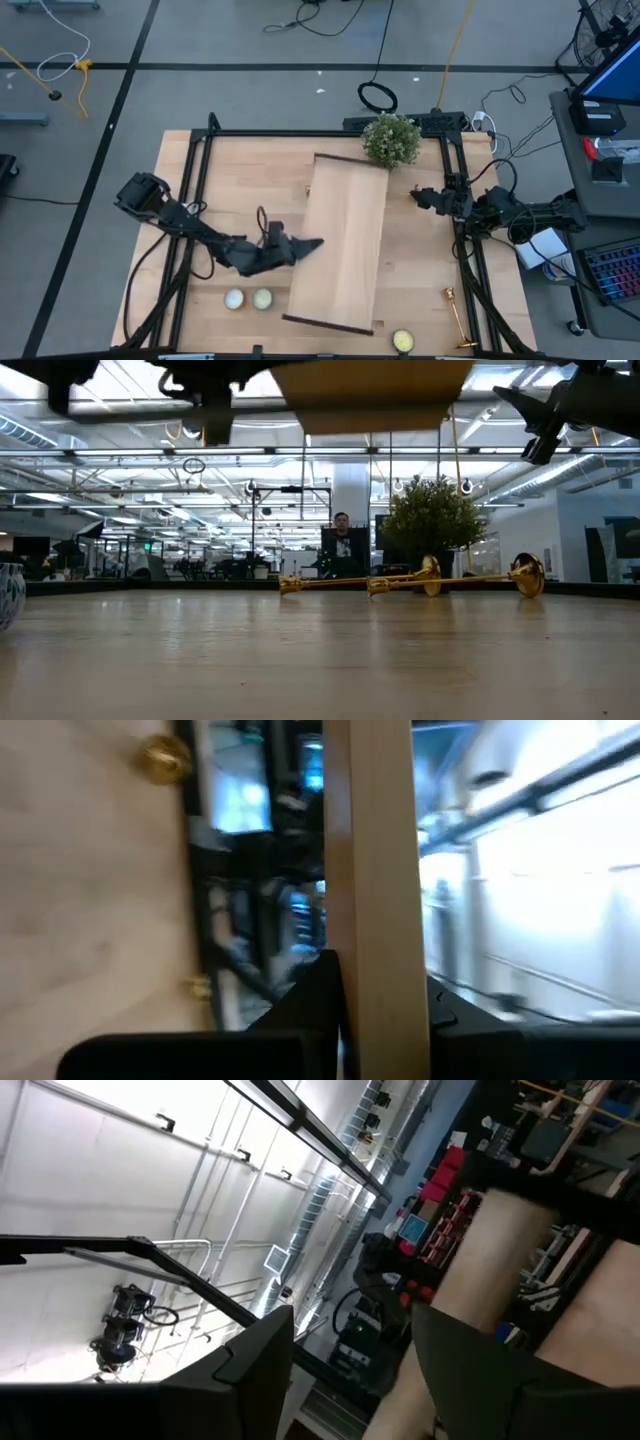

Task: Pick & Place candle stick holders
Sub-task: Prepare the shelf

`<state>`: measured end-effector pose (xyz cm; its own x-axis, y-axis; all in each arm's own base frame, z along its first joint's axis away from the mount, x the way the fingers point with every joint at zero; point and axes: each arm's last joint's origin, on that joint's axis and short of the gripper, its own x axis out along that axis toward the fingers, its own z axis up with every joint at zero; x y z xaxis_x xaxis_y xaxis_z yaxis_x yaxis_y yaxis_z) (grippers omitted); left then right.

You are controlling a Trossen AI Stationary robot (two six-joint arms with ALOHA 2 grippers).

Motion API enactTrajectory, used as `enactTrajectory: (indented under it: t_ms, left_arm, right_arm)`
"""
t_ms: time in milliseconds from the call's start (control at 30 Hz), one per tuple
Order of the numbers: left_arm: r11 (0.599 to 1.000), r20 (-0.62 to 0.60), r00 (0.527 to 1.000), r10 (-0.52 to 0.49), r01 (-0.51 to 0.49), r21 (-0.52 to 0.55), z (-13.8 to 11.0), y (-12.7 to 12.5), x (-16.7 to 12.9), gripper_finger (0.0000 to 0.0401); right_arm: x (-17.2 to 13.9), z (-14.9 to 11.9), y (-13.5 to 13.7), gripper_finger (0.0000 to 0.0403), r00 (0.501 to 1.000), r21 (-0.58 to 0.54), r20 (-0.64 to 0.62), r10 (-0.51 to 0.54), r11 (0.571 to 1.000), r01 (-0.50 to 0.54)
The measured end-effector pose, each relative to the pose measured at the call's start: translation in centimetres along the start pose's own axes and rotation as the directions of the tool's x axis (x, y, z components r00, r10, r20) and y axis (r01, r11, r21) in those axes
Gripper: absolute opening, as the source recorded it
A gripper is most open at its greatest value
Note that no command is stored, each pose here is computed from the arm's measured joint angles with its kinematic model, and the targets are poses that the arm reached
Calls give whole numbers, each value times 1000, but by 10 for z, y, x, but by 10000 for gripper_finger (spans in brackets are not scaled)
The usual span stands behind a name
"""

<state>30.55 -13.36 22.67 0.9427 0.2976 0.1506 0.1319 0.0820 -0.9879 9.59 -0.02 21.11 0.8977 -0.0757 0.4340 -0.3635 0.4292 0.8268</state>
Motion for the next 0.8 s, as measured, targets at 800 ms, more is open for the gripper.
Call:
enactTrajectory:
  t_ms: [800]
  left_arm:
    - [993,101,991,85,-75,-96,-31,8,-36,50]
  right_arm:
    - [0,0,-1,203,1000,-56,3,-8,998,8]
